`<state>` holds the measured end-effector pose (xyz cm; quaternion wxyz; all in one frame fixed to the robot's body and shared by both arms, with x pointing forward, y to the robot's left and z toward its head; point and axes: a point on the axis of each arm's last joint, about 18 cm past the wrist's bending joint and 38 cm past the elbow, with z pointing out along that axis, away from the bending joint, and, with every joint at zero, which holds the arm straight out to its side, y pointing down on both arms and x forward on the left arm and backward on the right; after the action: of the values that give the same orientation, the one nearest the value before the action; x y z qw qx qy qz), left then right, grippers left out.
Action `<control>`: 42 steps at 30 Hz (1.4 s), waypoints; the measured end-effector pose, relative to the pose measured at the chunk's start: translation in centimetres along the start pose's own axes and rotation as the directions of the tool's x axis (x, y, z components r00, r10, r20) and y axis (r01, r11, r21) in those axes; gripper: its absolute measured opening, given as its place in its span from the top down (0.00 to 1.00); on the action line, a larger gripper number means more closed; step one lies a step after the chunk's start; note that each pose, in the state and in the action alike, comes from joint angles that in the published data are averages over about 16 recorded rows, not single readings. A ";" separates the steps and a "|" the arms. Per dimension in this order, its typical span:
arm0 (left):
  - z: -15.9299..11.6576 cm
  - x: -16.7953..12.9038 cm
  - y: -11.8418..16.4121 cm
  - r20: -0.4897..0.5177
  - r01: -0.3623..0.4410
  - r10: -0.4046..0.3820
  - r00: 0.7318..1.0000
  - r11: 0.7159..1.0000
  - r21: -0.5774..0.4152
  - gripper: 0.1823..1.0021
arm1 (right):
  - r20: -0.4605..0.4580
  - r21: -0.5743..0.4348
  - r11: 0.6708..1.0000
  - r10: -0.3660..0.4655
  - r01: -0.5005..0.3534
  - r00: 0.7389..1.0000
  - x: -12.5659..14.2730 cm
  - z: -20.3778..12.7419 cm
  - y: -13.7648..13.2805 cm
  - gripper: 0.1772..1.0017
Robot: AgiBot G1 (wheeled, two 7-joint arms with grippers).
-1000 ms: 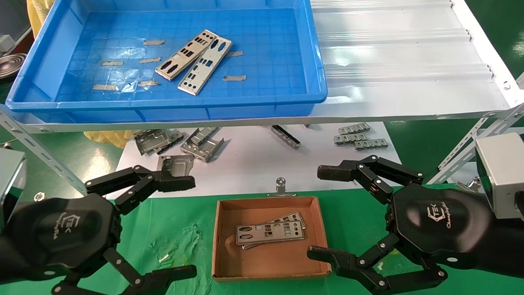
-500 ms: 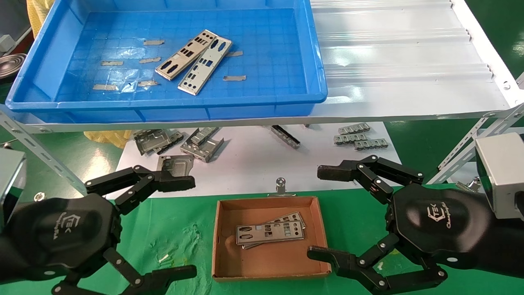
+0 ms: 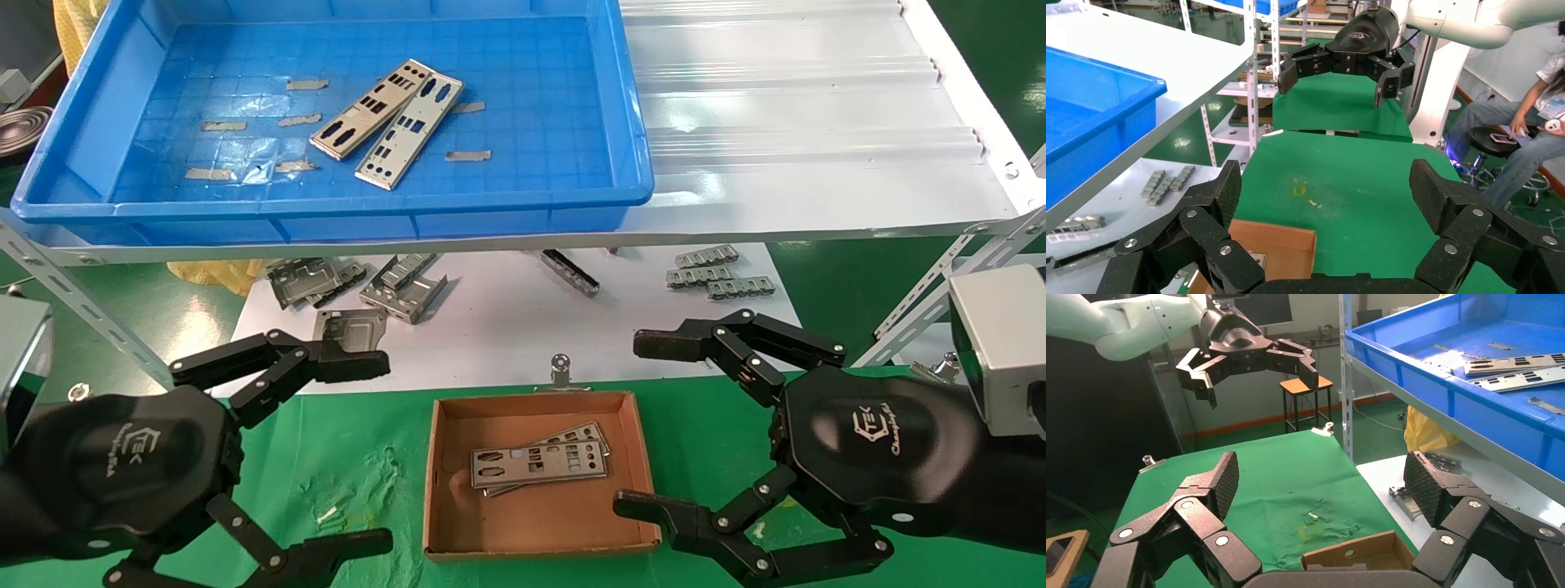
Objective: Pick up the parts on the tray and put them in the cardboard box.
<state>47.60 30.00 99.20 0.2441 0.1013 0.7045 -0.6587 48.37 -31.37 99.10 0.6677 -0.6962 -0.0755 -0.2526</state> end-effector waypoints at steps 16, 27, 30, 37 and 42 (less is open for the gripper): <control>0.0 0.0 0.0 0.000 0.000 0.000 1.000 1.000 0.000 0.00 | 0.000 0.000 1.000 0.000 0.000 1.000 0.0 0.0 0.0 0.00; 0.0 0.0 0.0 0.000 0.000 0.000 1.000 1.000 0.000 0.00 | 0.000 0.000 1.000 0.000 0.000 1.000 0.0 0.0 0.0 0.00; 0.0 0.0 0.0 0.000 0.000 0.000 1.000 1.000 0.000 0.00 | 0.000 0.000 1.000 0.000 0.000 1.000 0.0 0.0 0.0 0.00; 0.0 0.0 0.0 0.000 0.000 0.000 1.000 1.000 0.000 0.00 | 0.000 0.000 1.000 0.000 0.000 1.000 0.0 0.0 0.0 0.00; 0.0 0.0 0.0 0.000 0.000 0.000 1.000 1.000 0.000 0.00 | 0.000 0.000 1.000 0.000 0.000 1.000 0.0 0.0 0.0 0.00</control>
<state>47.60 30.00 99.20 0.2441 0.1013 0.7045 -0.6587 48.37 -31.37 99.10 0.6677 -0.6962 -0.0755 -0.2526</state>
